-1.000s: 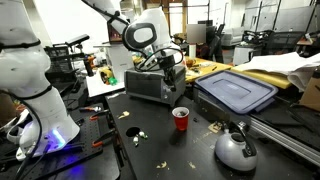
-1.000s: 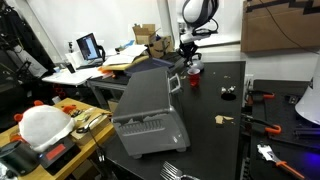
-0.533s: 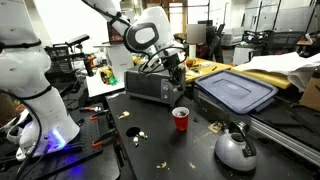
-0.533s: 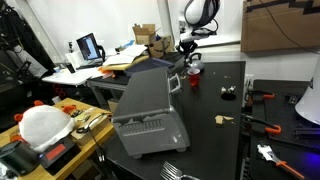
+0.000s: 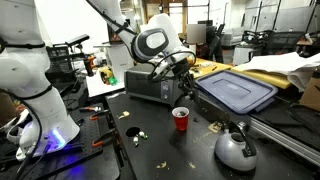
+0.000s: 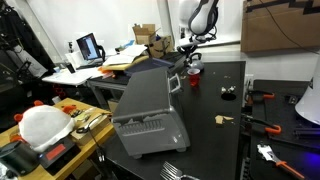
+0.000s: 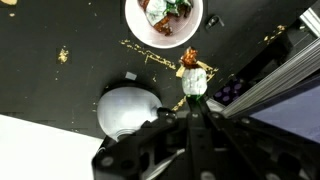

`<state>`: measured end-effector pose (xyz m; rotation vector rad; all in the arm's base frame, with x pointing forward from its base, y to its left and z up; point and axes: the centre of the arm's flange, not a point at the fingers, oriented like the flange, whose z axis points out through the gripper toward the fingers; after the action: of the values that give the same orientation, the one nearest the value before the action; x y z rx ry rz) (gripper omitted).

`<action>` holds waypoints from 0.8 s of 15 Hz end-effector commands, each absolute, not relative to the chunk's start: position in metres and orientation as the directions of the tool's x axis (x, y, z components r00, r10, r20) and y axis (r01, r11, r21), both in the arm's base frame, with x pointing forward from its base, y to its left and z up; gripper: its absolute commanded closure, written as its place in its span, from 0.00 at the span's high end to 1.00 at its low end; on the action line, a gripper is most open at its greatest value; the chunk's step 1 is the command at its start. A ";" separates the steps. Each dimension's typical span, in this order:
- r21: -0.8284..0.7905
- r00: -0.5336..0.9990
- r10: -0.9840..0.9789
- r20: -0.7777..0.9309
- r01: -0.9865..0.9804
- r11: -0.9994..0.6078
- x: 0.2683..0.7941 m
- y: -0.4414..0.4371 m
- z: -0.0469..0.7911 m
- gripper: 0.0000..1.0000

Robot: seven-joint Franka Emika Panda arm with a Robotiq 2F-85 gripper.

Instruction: Put one piece of candy in the red cup.

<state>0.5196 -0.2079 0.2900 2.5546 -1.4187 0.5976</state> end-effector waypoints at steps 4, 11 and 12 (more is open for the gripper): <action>0.000 0.453 -0.780 0.432 -0.865 -0.502 0.517 -0.207 0.284 0.00; 0.067 0.488 -0.768 0.415 -0.858 -0.509 0.511 -0.199 0.282 0.00; 0.073 0.494 -0.768 0.408 -0.856 -0.512 0.510 -0.198 0.281 0.00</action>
<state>0.5169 -0.2063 0.2762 2.5015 -1.3656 0.5042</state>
